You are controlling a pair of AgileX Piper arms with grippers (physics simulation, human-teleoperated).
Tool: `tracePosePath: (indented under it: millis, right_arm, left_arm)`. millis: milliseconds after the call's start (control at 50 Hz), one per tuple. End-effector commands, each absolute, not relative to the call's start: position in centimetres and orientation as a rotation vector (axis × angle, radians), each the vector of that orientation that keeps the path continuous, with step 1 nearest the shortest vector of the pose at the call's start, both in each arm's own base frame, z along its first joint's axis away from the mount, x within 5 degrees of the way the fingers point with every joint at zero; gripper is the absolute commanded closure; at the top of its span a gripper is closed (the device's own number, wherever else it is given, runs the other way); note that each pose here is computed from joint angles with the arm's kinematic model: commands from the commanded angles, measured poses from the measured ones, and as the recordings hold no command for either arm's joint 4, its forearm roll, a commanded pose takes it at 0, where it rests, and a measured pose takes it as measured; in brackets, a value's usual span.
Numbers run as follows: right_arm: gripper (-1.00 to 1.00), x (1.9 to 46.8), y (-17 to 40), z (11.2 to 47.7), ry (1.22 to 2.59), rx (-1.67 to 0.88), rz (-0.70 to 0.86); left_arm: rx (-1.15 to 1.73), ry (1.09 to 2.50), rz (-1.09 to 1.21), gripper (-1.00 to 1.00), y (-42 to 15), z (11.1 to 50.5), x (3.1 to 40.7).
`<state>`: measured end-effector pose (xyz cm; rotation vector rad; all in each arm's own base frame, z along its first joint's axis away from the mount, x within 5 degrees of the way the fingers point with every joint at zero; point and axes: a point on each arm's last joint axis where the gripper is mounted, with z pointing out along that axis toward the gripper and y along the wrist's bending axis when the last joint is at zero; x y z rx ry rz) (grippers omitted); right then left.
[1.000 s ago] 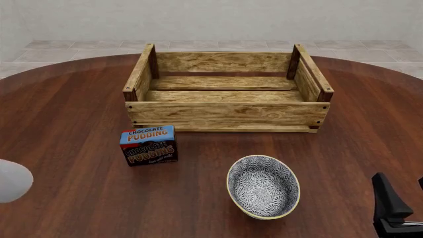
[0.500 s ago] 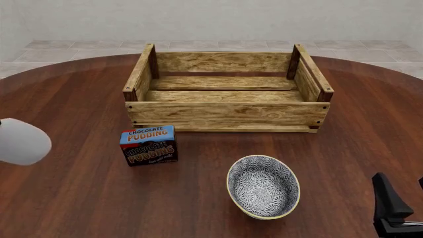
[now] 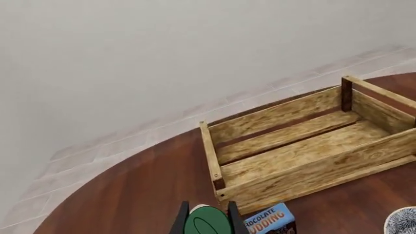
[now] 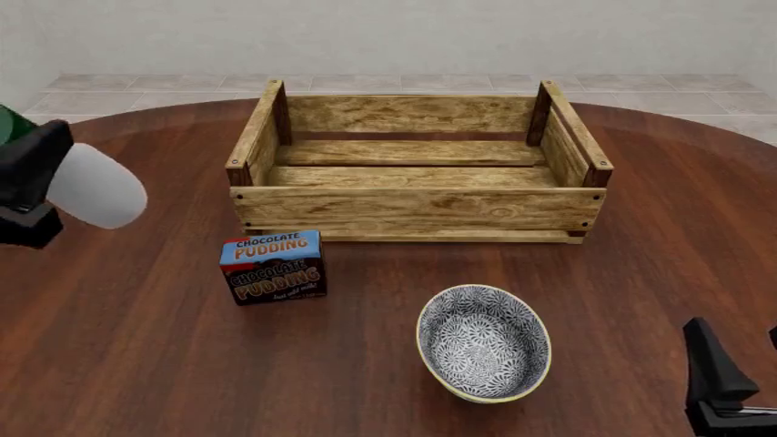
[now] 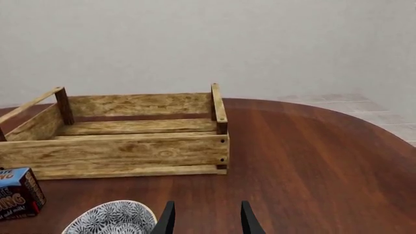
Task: Pick up the salad dressing and put it in the tray.
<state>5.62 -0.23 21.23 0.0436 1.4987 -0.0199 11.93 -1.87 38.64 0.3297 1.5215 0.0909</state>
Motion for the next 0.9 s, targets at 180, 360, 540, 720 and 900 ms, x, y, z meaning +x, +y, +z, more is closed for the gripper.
tracePosePath:
  millis: [180, 360, 540, 720, 900]
  right_arm:
    - [-1.00, 5.6, -0.2, 21.2, 1.505, 0.037, -0.024]
    - [-1.00, 5.6, -0.2, 21.1, 1.507, 0.035, -0.023]
    - [-1.00, 5.6, -0.2, 21.1, 1.506, 0.036, -0.022]
    - [-1.00, 5.6, -0.2, 21.2, 1.504, 0.034, -0.022]
    - [-1.00, 5.6, -0.2, 21.2, 1.504, 0.028, -0.024]
  left_arm:
    - [0.434, 1.476, 0.051, 1.00, -4.2, 40.8, 16.3]
    - [0.474, 1.458, 0.033, 1.00, -5.5, 41.8, 18.1]
    - [0.497, 1.451, -0.028, 1.00, -7.0, 42.9, 19.4]
    - [0.529, 1.440, -0.049, 1.00, -8.4, 43.1, 20.8]
    - [0.551, 1.453, -0.069, 1.00, -10.0, 42.2, 23.2]
